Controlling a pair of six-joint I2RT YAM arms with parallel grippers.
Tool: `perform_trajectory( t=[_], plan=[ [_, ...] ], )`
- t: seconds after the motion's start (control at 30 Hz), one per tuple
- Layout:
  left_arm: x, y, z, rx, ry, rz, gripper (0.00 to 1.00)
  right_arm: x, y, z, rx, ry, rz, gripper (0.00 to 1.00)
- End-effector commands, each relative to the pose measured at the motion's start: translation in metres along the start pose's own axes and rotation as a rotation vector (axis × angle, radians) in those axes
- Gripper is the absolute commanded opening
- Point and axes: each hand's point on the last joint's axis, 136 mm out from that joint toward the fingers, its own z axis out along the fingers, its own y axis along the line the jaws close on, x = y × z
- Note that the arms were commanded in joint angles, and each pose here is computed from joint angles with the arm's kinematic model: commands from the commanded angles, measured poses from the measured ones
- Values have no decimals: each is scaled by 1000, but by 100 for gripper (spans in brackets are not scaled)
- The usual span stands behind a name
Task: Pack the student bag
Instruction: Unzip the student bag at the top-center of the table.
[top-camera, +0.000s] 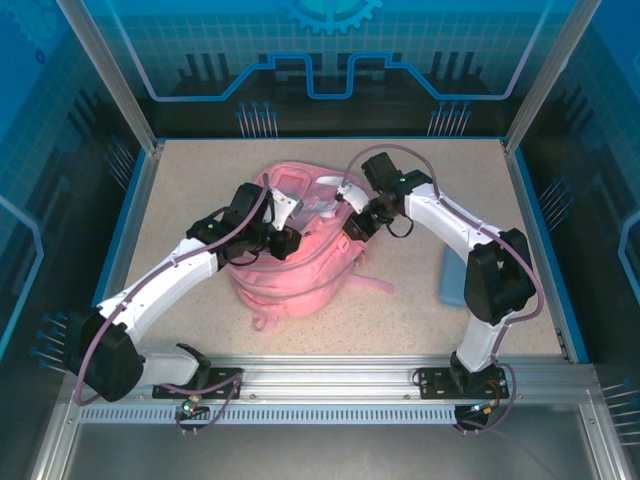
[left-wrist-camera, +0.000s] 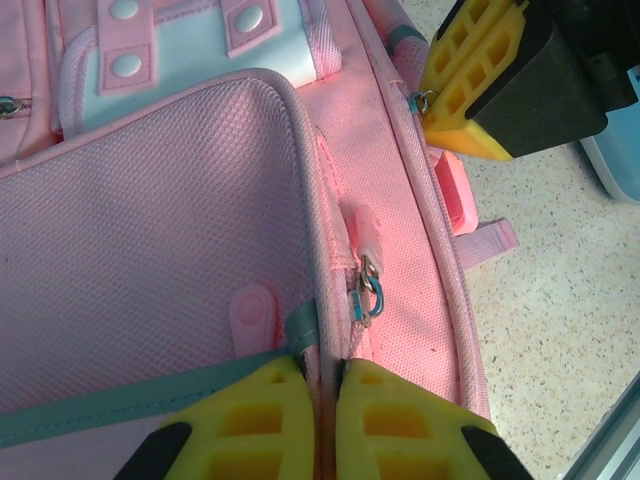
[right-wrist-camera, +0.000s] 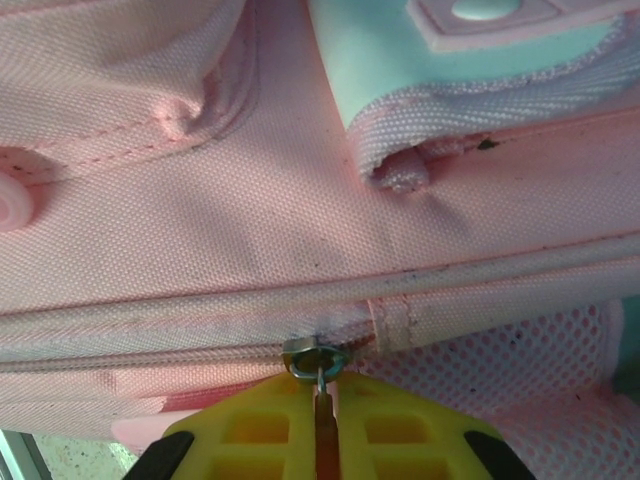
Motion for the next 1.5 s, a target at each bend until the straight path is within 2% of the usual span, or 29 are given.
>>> perform_trajectory(
  t=[0.0, 0.07, 0.27, 0.4, 0.6, 0.9, 1.0, 1.07, 1.17, 1.23, 1.33, 1.47],
  plan=[
    [-23, -2, -3, 16, -90, 18, 0, 7, -2, -16, 59, 49, 40, 11],
    [-23, -2, -3, 21, -91, 18, 0, 5, -5, -16, 60, 52, 56, 11],
    [-26, 0, -2, 14, -108, -23, 0, -2, 8, -22, 4, 44, 99, 0],
    [-34, 5, 5, -13, -134, -103, 0, -4, 33, -31, -82, 7, 134, 0],
    [-39, 6, 22, -82, -126, -113, 0, -3, 73, -42, -183, -11, 155, 0],
    [-57, -7, 32, -33, -183, -209, 0, 2, 109, -21, -256, -30, 253, 0],
    [-62, -12, 33, -4, -187, -236, 0, 8, 108, -16, -226, -65, 288, 0],
    [-60, -13, 32, -1, -167, -233, 12, 12, 91, -20, -159, -93, 330, 0],
    [-53, -15, 26, 7, -124, -218, 43, 15, 51, -36, -76, -146, 430, 0],
    [-46, -15, 21, 22, -96, -195, 59, 15, 25, -46, -41, -181, 483, 0],
    [-36, -13, 14, 18, -74, -145, 74, 13, -13, -57, 12, -210, 530, 0],
    [-26, -13, 13, 15, -29, -21, 77, 5, -49, -60, 36, -215, 530, 0]
  ],
)
